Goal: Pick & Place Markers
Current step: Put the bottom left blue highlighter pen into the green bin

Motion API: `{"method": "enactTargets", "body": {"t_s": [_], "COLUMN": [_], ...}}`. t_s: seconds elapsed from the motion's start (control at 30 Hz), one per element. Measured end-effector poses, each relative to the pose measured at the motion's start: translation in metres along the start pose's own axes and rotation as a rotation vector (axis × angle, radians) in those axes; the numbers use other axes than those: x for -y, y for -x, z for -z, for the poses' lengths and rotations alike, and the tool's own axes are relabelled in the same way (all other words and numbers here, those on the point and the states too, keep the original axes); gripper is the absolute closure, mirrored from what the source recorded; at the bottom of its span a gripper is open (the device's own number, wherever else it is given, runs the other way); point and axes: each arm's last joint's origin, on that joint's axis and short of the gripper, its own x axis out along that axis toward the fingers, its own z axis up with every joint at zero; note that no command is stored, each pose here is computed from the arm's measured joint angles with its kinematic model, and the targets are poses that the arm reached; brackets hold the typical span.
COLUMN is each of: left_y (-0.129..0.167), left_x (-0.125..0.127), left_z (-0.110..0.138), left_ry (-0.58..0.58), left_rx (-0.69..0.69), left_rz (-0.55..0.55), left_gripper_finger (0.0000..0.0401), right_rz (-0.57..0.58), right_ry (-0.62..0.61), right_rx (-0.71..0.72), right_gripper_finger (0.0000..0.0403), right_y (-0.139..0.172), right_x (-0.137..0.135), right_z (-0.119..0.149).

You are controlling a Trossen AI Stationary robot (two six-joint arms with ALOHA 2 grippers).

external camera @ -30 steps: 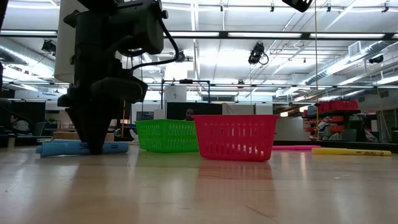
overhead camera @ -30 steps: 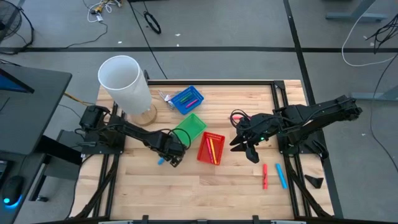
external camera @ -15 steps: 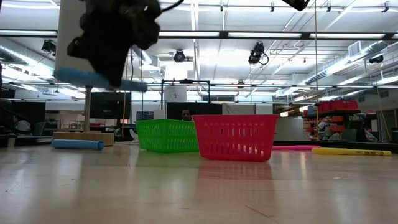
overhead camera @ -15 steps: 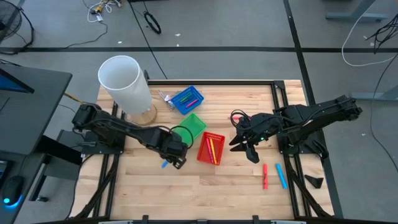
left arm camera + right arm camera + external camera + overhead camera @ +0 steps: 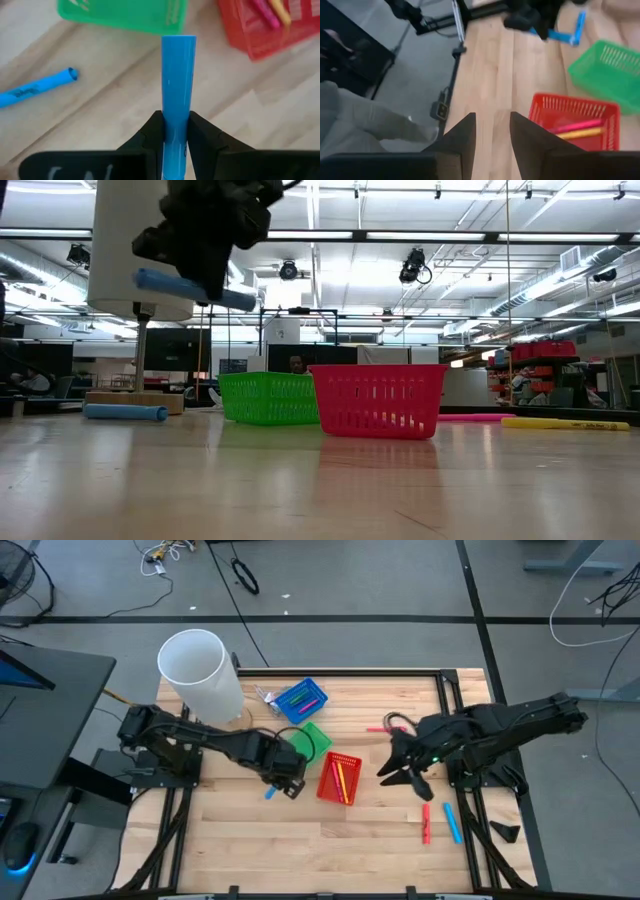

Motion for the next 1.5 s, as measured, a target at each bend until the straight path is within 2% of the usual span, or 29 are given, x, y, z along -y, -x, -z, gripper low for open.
{"method": "enactTargets", "body": {"t_s": [0.37,0.63,0.93,1.13,1.37,1.5], "left_y": [-0.001,-0.001,-0.002,-0.017,-0.041,-0.054], "left_x": [-0.025,-0.045,-0.053,-0.045,-0.036,-0.027], "left_z": [-0.044,-0.074,-0.097,-0.115,-0.132,-0.140], "left_ry": [0.083,0.133,0.190,0.129,0.034,-0.035], "left_rx": [0.043,0.081,0.150,0.115,0.037,0.025], "left_rz": [-0.018,-0.013,0.028,-0.043,-0.205,-0.221], "left_gripper_finger": [0.0335,0.0335,0.0335,0.0335,0.0335,0.0335], "right_rz": [-0.046,-0.058,-0.057,-0.053,-0.052,-0.053], "right_ry": [0.087,0.110,0.160,0.180,0.178,0.179], "right_rx": [0.138,0.176,0.188,0.178,0.170,0.173], "right_gripper_finger": [0.0282,0.0282,0.0282,0.0282,0.0282,0.0282], "right_y": [0.047,0.061,0.065,0.065,0.068,0.069], "right_x": [-0.007,-0.009,-0.009,-0.009,-0.009,-0.009], "right_z": [0.003,0.006,0.007,0.008,0.010,0.010]}}
